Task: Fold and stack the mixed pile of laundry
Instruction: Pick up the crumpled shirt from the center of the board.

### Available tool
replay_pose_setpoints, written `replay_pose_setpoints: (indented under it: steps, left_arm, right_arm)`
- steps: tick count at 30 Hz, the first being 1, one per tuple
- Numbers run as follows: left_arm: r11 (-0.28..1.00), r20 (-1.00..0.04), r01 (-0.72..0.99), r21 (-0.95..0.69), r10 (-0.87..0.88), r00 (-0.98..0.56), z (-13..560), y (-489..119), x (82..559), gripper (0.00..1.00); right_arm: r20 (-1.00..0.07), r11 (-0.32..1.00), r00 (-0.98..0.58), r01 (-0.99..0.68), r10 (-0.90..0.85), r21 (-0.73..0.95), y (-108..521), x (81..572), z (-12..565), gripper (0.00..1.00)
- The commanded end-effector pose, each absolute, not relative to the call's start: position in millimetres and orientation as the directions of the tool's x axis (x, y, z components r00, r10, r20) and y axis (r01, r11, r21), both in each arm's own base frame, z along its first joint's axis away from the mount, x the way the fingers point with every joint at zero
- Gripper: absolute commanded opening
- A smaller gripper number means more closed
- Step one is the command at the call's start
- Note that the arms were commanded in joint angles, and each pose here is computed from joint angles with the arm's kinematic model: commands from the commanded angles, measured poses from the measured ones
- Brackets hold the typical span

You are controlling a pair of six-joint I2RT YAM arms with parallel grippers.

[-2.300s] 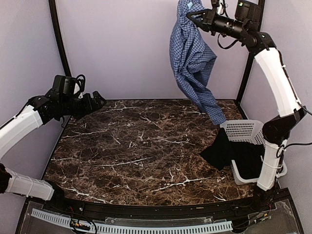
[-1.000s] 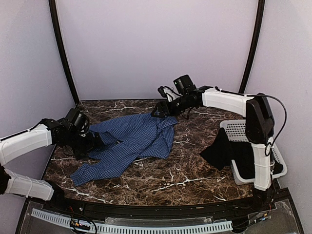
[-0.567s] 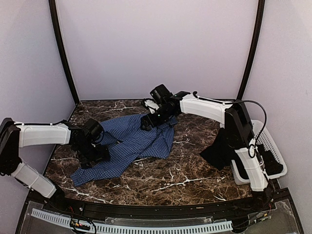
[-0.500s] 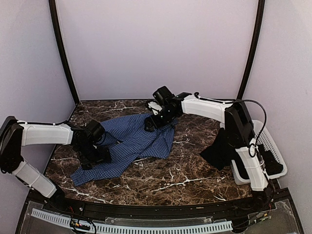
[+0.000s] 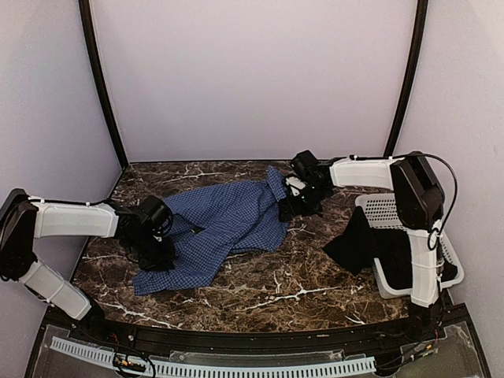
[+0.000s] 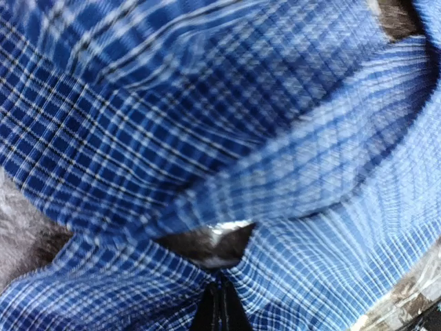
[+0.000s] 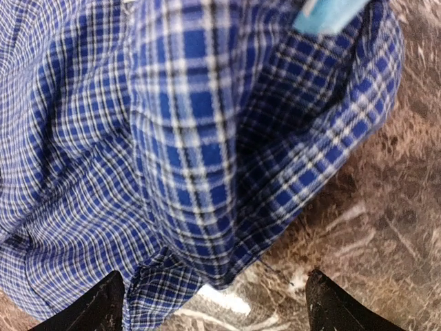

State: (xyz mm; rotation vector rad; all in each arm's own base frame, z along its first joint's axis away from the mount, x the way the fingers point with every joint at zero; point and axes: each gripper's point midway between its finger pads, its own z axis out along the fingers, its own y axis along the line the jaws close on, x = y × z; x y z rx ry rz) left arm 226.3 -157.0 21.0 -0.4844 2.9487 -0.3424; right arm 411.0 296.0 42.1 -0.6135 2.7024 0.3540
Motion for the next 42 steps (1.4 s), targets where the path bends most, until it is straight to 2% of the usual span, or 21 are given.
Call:
replay_pose_setpoints:
  steps: [1, 6, 13, 20, 23, 27, 34, 36, 38, 41, 42]
  left_arm:
    - [0.907, -0.186, -0.206, -0.367, -0.288, -0.939, 67.0, -169.7, 233.9, 0.0]
    - [0.871, -0.42, -0.055, -0.488, -0.29, -0.86, 168.0, -176.9, 261.9, 0.0]
    - [0.866, -0.588, 0.123, -0.485, -0.219, -0.779, 260.4, -191.9, 290.7, 0.0]
    - [0.833, -0.701, 0.286, -0.475, -0.161, -0.695, 328.0, -205.8, 299.1, 0.0]
    - [0.799, -0.733, 0.353, -0.487, -0.153, -0.663, 355.2, -214.8, 299.3, 0.0]
    - [0.785, -0.772, 0.412, -0.463, -0.13, -0.622, 381.7, -218.9, 300.1, 0.0]
    - [0.785, -0.796, 0.436, -0.44, -0.117, -0.594, 398.8, -219.6, 305.9, 0.0]
    - [0.789, -0.792, 0.429, -0.44, -0.116, -0.599, 395.6, -219.4, 307.8, 0.0]
    - [0.797, -0.792, 0.418, -0.437, -0.121, -0.598, 393.9, -217.0, 309.2, 0.0]
    - [0.813, -0.798, 0.398, -0.424, -0.128, -0.588, 393.7, -210.2, 309.7, 0.0]
    - [0.819, -0.803, 0.393, -0.418, -0.131, -0.581, 395.0, -206.2, 309.0, 0.0]
  right_arm:
    - [-0.414, 0.872, -0.86, -0.422, -0.298, 0.249, 288.8, 400.5, 61.9, 0.87]
    - [-0.439, 0.869, -0.861, -0.405, -0.259, 0.283, 277.1, 397.5, 79.2, 0.86]
    - [-0.478, 0.858, -0.874, -0.312, -0.09, 0.409, 236.8, 415.9, 111.6, 0.82]
    - [-0.666, 0.77, -0.74, -0.479, -0.095, 0.422, 265.8, 450.6, 187.1, 0.84]
    - [-0.71, 0.742, -0.691, -0.547, -0.137, 0.389, 288.6, 471.2, 202.9, 0.85]
    - [-0.737, 0.755, -0.636, -0.594, -0.227, 0.28, 313.5, 496.0, 194.9, 0.89]
    - [-0.668, 0.801, -0.681, -0.56, -0.299, 0.212, 318.8, 530.5, 136.3, 0.89]
    - [-0.65, 0.811, -0.696, -0.548, -0.306, 0.205, 317.3, 533.3, 121.9, 0.85]
    - [-0.623, 0.835, -0.718, -0.519, -0.309, 0.184, 310.0, 534.3, 106.1, 0.75]
    - [-0.587, 0.866, -0.748, -0.477, -0.309, 0.153, 295.3, 529.0, 90.6, 0.49]
    - [-0.574, 0.871, -0.759, -0.467, -0.308, 0.151, 289.8, 522.7, 87.2, 0.37]
